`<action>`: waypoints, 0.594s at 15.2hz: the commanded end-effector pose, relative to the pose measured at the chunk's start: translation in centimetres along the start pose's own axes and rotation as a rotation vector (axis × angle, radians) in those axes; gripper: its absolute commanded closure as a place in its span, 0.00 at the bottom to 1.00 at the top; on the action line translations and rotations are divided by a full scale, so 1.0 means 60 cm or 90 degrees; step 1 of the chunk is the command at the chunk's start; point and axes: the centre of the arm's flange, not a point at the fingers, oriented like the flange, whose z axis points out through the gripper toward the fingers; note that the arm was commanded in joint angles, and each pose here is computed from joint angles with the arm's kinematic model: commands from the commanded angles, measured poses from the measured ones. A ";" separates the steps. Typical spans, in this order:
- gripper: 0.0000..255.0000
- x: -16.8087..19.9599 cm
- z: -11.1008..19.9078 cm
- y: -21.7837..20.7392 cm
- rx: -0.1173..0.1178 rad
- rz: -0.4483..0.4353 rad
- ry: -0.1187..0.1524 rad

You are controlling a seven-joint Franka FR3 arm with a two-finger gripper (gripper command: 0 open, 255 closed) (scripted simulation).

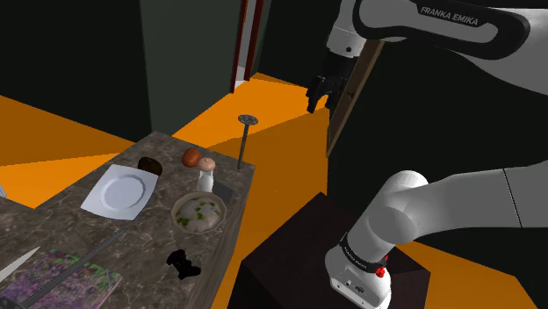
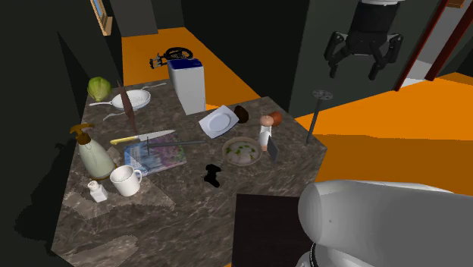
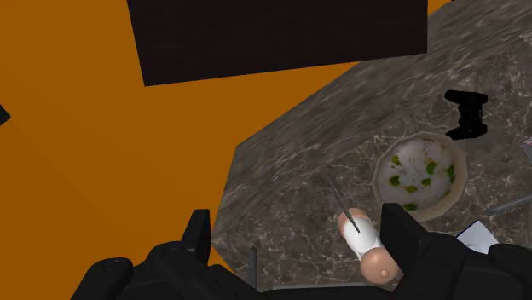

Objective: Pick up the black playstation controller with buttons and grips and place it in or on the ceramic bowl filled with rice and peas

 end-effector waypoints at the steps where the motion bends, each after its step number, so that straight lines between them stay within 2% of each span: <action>1: 0.00 0.000 0.000 0.000 0.000 0.000 0.000; 9: 0.00 0.014 0.132 -0.112 0.007 -0.016 0.002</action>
